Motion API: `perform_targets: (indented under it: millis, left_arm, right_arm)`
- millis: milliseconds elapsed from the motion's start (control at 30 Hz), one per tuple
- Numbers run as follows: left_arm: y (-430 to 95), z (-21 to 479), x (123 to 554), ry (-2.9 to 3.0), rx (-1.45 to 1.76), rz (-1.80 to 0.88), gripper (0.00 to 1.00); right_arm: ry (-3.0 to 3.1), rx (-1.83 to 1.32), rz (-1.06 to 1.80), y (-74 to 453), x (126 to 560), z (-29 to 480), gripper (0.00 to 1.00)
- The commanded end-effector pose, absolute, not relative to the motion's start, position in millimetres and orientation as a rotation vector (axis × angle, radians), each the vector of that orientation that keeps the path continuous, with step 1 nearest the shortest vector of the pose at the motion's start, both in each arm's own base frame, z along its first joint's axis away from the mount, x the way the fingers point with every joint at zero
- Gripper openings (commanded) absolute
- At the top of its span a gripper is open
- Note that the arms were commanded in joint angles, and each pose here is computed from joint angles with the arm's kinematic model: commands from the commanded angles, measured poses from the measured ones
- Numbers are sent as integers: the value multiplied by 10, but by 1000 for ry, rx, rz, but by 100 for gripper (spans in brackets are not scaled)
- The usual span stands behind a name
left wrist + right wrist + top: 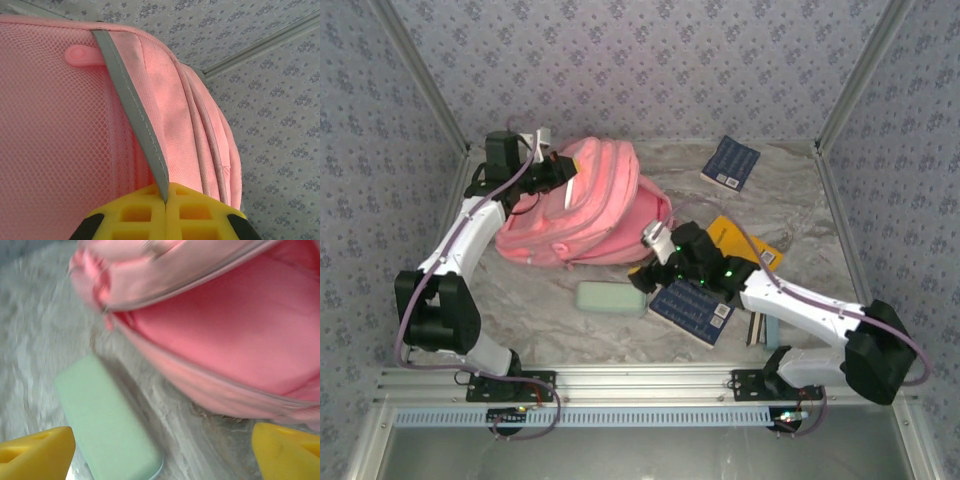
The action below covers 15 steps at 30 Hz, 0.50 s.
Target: Pack books, pencil case, and school supplies into a backpack
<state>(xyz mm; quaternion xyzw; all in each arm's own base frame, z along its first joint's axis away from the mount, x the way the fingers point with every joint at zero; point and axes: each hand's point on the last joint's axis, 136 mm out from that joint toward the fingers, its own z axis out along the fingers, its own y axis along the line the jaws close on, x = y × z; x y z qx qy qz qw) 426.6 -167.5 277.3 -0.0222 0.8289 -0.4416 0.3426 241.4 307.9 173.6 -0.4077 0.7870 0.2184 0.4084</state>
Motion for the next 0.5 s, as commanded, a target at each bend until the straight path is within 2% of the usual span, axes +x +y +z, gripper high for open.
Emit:
perform_targets:
  millis: [0, 67, 267, 467]
  left_arm:
    - [-1662, 2803, 4283, 2134, -59, -1165, 0]
    - [-1670, 2770, 4277, 2136, -68, -1179, 0]
    - [-1722, 2771, 4257, 2122, -74, -1248, 0]
    - [-1726, 2784, 4240, 2119, -77, -1263, 0]
  right_arm:
    - [1947, -1382, 351, 3166, 2258, 1346, 95]
    - [1963, -1503, 363, 3258, 2158, 1167, 100]
    - [1932, -1667, 439, 3418, 2031, 966, 100]
    - [1849, -1771, 350, 3391, 2068, 777, 100]
